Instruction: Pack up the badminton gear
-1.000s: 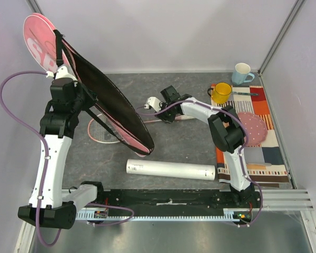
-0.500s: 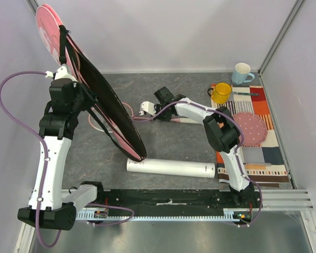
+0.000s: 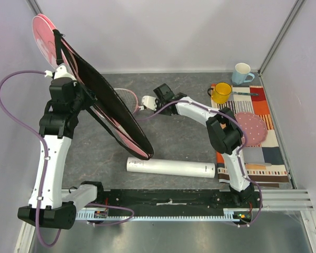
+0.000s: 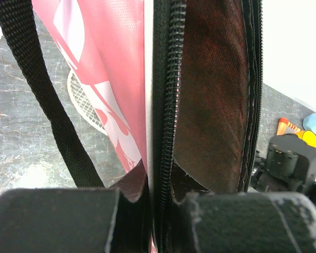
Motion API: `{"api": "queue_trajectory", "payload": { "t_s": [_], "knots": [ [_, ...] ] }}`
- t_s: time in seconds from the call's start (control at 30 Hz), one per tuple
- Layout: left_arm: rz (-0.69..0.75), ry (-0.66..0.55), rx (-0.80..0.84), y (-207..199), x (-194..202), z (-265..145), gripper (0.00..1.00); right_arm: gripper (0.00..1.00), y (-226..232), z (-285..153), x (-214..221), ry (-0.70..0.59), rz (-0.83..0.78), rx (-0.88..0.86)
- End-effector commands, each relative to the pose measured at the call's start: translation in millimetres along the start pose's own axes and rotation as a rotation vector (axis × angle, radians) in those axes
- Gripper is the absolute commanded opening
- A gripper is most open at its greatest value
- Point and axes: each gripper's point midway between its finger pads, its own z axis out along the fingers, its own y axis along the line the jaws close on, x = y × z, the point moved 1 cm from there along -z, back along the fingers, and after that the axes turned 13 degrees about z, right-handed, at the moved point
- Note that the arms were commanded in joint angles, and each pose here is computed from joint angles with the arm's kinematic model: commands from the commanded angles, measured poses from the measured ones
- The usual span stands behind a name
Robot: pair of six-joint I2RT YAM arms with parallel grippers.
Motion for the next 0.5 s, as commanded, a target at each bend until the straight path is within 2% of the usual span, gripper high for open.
{"api": "queue_trajectory", "payload": {
  "t_s": [0.0,0.2,0.47],
  "knots": [
    [-0.021,-0.181,0.05,-15,-56,-8,0.02,0.0,-49,-72,-40,-0.139,0.088,0.193],
    [-0.03,-0.203,0.055,-20,-73,-6,0.02,0.0,-67,-107,-17,-0.088,0.162,0.315],
    [-0.03,-0.245,0.041,-22,-96,-7,0.02,0.0,-72,-139,2,-0.177,0.483,0.287]
  ]
}}
